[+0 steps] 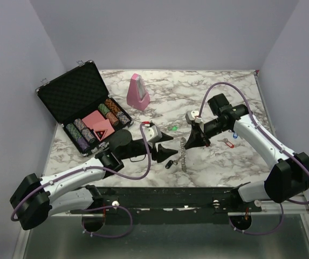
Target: Put the keys on the keyring
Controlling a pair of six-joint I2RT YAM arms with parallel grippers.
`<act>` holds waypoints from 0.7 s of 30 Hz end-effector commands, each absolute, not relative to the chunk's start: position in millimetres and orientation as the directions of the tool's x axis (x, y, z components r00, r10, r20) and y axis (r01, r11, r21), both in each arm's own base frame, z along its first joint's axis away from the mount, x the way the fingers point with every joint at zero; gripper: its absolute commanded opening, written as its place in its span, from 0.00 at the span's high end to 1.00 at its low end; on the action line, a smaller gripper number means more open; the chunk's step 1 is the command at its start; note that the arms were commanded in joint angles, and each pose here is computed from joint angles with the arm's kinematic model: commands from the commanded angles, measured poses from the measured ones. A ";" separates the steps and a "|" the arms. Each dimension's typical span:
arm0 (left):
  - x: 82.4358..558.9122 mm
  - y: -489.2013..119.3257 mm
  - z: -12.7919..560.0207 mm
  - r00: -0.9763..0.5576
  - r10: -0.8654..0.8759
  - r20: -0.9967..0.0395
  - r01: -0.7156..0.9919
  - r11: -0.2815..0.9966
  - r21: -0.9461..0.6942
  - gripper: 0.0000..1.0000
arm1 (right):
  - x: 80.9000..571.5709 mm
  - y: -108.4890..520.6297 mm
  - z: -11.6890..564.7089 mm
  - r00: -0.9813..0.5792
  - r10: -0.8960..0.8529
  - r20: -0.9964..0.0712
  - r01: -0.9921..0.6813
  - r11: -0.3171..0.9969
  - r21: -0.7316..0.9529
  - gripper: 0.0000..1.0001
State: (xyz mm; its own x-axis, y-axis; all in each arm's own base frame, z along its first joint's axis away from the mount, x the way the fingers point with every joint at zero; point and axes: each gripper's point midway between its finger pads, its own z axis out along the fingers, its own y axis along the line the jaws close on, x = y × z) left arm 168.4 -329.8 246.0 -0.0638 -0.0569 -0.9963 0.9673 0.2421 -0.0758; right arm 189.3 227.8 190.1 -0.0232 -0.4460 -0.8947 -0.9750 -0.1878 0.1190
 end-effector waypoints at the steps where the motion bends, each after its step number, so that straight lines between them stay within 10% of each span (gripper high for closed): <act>1: 164.4 -334.3 220.8 -0.086 0.103 -0.991 0.980 0.187 -0.066 0.32 | 189.7 224.0 198.7 0.017 -0.461 -0.887 -0.979 -0.186 0.078 1.00; 21: 172.6 -369.6 215.7 -0.133 0.118 -0.984 0.987 0.105 -0.121 0.53 | 187.5 225.2 199.1 0.012 -0.452 -0.892 -0.977 -0.194 0.086 1.00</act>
State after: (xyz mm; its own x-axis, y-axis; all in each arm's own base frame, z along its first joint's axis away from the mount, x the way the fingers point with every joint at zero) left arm 177.8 -361.3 203.5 -0.1466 0.1504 -0.9777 0.9796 0.1593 -0.1224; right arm 188.6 224.3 186.3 -0.0223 -0.4694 -0.8827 -0.9756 -0.1828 0.1219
